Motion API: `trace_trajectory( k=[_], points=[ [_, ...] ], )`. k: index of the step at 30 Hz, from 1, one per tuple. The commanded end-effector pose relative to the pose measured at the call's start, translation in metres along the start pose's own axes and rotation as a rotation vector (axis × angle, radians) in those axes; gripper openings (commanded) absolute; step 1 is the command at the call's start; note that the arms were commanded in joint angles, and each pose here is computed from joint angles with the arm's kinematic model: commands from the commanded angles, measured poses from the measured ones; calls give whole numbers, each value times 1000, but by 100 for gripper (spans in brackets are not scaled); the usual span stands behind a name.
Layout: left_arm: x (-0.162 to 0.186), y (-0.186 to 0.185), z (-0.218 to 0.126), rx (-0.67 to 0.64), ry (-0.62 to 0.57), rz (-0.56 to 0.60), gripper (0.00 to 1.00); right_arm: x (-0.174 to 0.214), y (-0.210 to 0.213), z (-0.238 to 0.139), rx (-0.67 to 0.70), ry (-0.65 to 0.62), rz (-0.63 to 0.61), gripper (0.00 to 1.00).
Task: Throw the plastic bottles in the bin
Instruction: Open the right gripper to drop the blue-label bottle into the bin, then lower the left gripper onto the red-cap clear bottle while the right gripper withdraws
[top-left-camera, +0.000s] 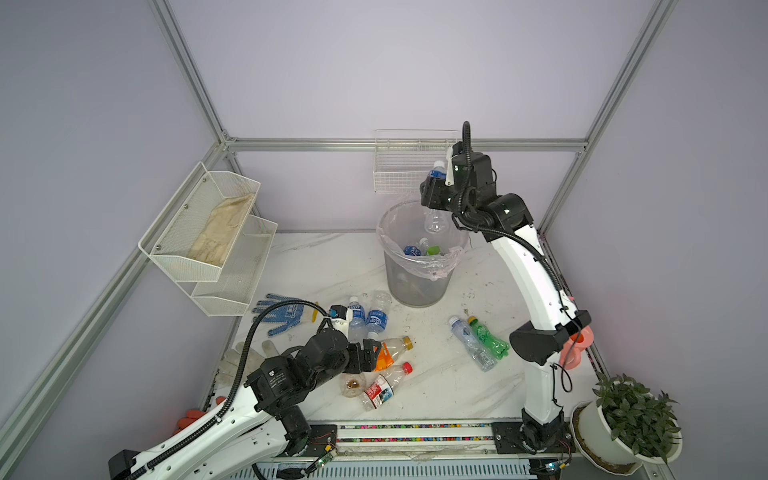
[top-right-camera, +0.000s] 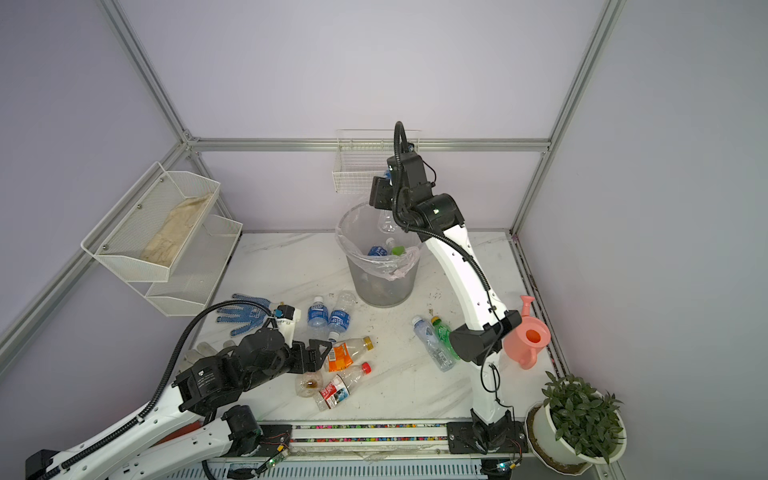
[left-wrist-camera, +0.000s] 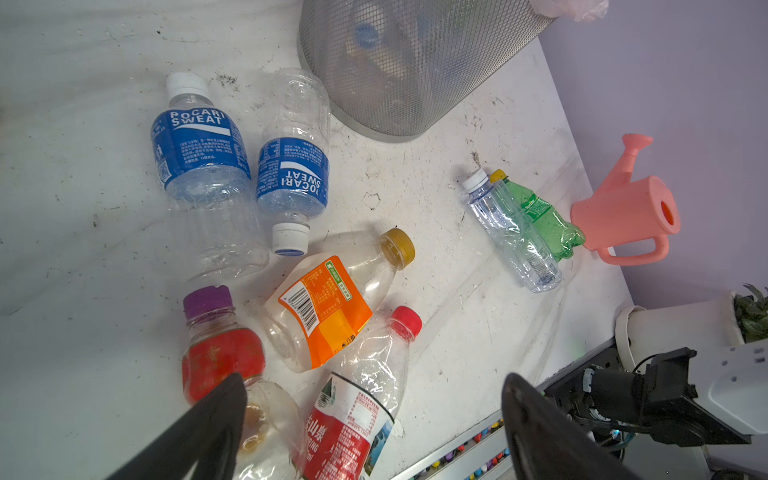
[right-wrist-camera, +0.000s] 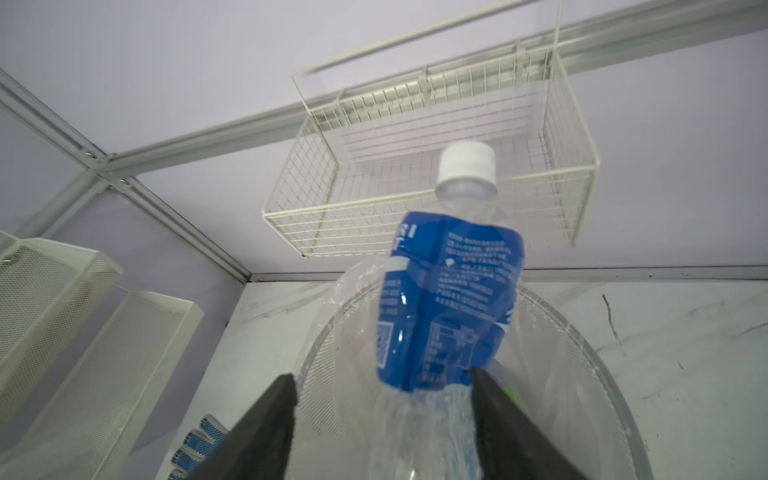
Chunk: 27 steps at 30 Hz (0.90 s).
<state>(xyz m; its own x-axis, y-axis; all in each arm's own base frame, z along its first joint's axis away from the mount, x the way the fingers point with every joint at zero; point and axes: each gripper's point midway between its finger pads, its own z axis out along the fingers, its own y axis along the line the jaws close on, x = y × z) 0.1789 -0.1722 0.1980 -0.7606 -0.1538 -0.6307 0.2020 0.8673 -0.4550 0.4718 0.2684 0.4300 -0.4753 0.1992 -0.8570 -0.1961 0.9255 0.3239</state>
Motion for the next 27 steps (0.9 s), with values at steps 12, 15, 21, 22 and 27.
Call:
trace_trajectory(
  k=[12,15,21,22,27],
  points=[
    [34,-2,26,-48,149,104,95,3,-8,-72,-51,-2,-14,97],
    [41,-3,31,-55,182,119,95,7,-9,-80,-62,0,-13,97],
    [54,-1,40,-82,235,150,95,21,-14,-94,-89,7,-4,97],
    [55,-1,42,-87,240,154,95,23,-15,-96,-91,8,-3,97],
    [62,-2,50,-108,279,185,95,32,-22,-103,-86,14,0,97]
  ],
)
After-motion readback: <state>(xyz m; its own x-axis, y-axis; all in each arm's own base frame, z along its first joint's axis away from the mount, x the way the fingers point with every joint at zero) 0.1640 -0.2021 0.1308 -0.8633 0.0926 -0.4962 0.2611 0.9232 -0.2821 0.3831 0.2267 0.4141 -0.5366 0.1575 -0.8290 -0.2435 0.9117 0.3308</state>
